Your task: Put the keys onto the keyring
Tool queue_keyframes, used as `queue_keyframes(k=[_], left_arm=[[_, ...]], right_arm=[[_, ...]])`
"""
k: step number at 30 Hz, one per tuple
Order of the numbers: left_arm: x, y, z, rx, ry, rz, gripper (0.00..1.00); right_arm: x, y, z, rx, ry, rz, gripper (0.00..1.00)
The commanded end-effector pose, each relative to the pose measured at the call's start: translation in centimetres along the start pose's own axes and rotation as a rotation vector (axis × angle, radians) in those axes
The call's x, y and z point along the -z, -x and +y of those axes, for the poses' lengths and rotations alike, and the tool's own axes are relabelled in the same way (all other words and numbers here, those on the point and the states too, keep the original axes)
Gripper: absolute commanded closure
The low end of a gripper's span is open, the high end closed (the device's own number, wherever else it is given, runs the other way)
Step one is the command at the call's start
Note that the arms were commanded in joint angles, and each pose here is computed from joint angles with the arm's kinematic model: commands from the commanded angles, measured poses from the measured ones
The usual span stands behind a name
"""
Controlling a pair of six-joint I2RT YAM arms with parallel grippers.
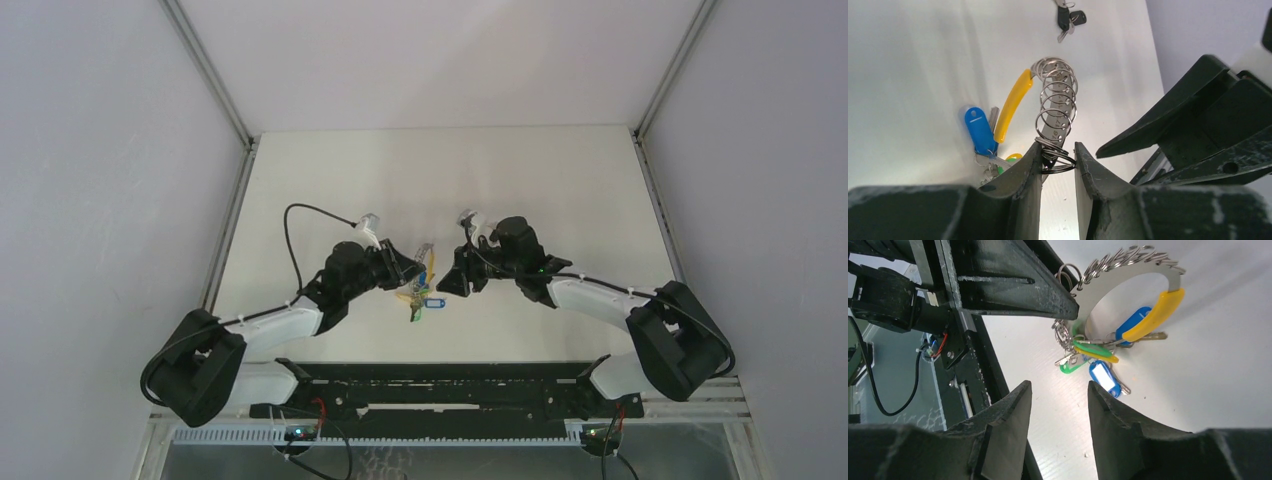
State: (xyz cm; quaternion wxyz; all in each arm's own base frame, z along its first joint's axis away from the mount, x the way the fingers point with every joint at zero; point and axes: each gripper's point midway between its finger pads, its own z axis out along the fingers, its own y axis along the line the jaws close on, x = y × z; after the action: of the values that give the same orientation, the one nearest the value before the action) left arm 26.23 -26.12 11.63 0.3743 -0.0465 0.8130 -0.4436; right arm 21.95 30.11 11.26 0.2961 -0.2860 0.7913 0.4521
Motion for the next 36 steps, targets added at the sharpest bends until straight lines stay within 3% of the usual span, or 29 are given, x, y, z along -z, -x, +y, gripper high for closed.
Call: queue_keyframes(k=[1, 18, 26, 31, 36], left_arm=[[0.4, 2.4, -2.7, -0.097, -0.030, -0.042, 1.00], [0.6, 3.5, -2.8, 0.116, -0.001, -0.112, 1.00], [0.9, 4.0, -3.4, 0.155, -0.015, -0.129, 1.00], [1.0, 4.5, -3.7, 0.169, -0.016, -0.147, 1.00], [1.5, 4.9, -3.4, 0.188, 0.008, -0.173, 1.00]], right_arm=[[-0.2, 2.6, 0.8, 0.057, 0.028, -0.114, 0.53], [-3.6, 2.4, 1.0, 0.014, 0.111, -0.169, 0.38], [-4.5, 2.1, 1.0, 0.077, 0.181, -0.189, 0.29], [-4.5, 2.2, 0.9, 0.123, 0.207, -0.201, 0.29], [-3.8, 3.4, 1.5, 0.104, 0.218, -0.228, 0.40]])
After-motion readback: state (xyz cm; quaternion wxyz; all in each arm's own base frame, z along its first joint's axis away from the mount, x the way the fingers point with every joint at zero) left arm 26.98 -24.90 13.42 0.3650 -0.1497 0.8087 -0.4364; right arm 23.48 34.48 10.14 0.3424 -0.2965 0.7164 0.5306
